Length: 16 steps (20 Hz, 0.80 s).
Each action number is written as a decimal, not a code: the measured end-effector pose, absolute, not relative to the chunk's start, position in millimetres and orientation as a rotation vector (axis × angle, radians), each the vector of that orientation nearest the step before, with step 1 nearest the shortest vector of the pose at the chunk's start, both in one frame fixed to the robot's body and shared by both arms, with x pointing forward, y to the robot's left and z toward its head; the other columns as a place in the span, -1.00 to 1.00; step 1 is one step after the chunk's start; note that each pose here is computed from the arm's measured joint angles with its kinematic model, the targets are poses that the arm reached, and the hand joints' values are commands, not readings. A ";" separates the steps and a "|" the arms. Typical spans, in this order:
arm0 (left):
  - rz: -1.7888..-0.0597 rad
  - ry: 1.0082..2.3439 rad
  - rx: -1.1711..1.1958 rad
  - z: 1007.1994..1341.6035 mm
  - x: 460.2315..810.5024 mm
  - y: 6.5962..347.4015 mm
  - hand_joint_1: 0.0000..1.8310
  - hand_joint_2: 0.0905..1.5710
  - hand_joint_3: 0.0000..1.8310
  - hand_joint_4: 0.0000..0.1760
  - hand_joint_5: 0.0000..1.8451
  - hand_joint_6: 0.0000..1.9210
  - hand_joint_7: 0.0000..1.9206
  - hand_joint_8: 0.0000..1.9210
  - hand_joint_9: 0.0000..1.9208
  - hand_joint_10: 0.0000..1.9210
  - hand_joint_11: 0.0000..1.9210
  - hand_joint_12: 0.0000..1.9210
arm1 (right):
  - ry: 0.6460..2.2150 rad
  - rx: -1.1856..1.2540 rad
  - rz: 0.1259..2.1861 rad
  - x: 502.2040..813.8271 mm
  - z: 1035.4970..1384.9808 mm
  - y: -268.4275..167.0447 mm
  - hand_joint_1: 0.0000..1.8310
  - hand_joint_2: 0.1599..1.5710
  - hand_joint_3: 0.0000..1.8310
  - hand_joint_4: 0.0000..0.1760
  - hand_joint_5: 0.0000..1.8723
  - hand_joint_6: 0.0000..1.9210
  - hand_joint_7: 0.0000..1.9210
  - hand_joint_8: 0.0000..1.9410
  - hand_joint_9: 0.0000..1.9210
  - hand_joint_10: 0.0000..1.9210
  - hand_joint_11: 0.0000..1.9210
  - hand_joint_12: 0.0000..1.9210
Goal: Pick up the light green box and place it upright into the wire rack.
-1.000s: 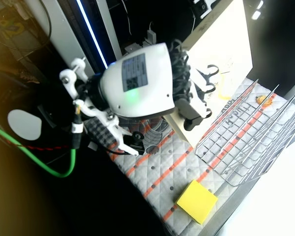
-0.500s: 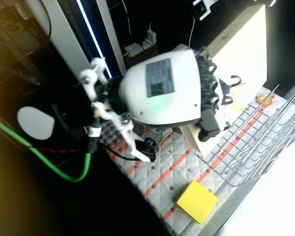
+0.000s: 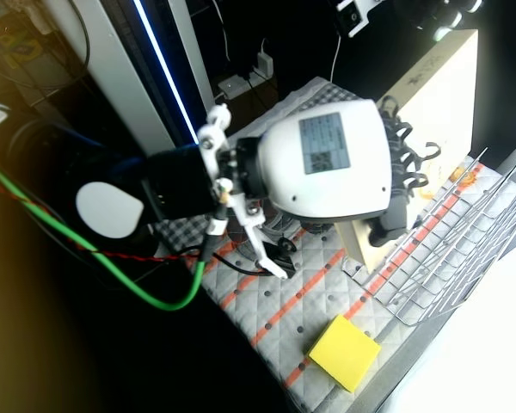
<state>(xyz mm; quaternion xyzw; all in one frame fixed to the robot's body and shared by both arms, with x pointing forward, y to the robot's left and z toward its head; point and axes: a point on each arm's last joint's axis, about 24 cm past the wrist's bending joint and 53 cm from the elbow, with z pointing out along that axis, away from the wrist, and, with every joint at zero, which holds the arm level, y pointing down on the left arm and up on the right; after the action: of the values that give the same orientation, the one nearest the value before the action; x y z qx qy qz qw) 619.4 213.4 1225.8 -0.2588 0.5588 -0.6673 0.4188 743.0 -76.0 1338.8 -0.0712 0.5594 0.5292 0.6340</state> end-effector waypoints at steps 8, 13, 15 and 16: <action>-1.681 1.406 -0.643 1224.1 620.1 209.6 -0.47 0.45 -1.00 0.12 -0.51 -1.00 -0.74 -1.00 -0.66 -1.00 -0.99 -0.07 | 1.296 -0.161 1.206 749.2 1333.4 -66.6 0.40 0.28 -1.00 -1.00 0.05 -0.16 0.28 -0.23 0.61 -1.00 0.37 -0.24; -1.681 1.407 -0.641 1224.2 620.1 209.4 -0.46 0.44 -1.00 0.13 -0.50 -1.00 -0.74 -1.00 -0.65 -1.00 -0.99 -0.07 | 1.299 -0.159 1.209 750.3 1332.1 -63.8 0.39 0.32 -1.00 -1.00 -0.03 -0.02 0.23 -0.17 0.51 -1.00 0.20 -0.17; -1.683 1.406 -0.641 1224.5 620.0 209.2 -0.48 0.45 -1.00 0.19 -0.51 -1.00 -0.74 -1.00 -0.65 -1.00 -0.99 -0.07 | 1.303 -0.158 1.210 750.7 1331.0 -61.7 0.04 0.35 -1.00 -1.00 -0.42 -0.86 0.07 -0.71 0.24 -1.00 -0.20 0.03; -1.683 1.406 -0.641 1224.4 620.0 208.9 -0.46 0.45 -1.00 0.07 -0.51 -1.00 -0.74 -1.00 -0.65 -0.99 -0.98 -0.07 | 1.305 -0.158 1.211 750.9 1330.1 -60.6 -0.14 0.33 -1.00 -1.00 -0.56 -0.97 -0.09 -0.87 0.03 -1.00 -0.53 0.28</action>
<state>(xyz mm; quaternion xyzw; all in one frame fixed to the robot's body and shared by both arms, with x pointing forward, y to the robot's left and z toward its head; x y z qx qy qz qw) 620.0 208.9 1224.4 -0.2551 0.5597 -0.6701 0.4154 750.9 -60.6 1330.1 -0.0691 0.5690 0.5282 0.6265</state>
